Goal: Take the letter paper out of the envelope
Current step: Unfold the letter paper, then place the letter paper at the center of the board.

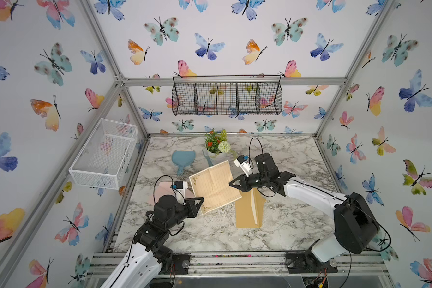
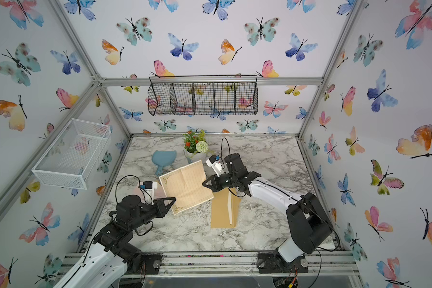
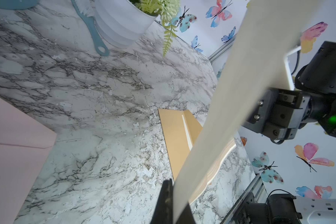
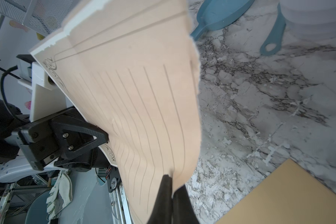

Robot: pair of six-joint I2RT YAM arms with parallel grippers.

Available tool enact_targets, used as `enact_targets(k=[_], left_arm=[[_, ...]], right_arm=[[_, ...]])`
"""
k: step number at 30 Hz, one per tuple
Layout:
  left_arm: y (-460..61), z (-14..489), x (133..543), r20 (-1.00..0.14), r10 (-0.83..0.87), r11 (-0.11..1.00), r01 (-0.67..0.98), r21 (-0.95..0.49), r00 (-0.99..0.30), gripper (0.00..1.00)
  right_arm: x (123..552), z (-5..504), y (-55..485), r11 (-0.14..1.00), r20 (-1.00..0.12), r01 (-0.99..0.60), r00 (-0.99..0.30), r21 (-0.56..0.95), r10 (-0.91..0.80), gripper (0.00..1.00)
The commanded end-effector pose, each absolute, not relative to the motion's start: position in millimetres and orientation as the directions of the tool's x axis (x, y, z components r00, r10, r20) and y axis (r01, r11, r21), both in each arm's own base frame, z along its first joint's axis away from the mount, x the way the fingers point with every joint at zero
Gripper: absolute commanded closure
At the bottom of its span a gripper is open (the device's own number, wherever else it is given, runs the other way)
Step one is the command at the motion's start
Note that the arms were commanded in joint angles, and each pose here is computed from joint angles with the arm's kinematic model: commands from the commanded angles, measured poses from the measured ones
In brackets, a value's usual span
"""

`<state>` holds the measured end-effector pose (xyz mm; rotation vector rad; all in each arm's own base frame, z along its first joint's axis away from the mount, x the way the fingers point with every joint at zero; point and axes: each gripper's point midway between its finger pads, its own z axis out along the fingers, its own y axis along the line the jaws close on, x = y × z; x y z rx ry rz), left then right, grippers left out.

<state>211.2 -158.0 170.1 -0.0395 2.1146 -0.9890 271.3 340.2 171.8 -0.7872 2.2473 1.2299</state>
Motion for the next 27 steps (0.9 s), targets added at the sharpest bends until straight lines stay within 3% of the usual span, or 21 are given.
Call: enact_targets(k=[1,4,6,12,27], left_arm=[[-136,148,216,-0.630,-0.365,0.769,0.160,-0.619,-0.686,0.76],[-131,141,219,-0.618,-0.380,0.783,0.116,-0.611,-0.688,0.48],[-126,134,220,-0.610,-0.391,0.798,0.076,-0.598,-0.690,0.40],[-114,133,222,-0.621,-0.399,0.829,0.024,-0.558,-0.675,0.40],[-155,143,228,-0.585,-0.389,0.707,0.177,-0.685,-0.712,0.46]], right_arm=[[288,165,322,0.480,-0.624,-0.645,-0.747,0.595,-0.231,0.98],[286,159,330,0.446,-0.586,-0.624,-0.774,0.641,-0.241,0.98],[287,155,334,0.433,-0.572,-0.614,-0.784,0.660,-0.241,0.98],[289,136,341,0.422,-0.537,-0.589,-0.806,0.689,-0.249,0.98],[288,89,371,0.339,-0.445,-0.517,-0.854,0.786,-0.271,0.98]])
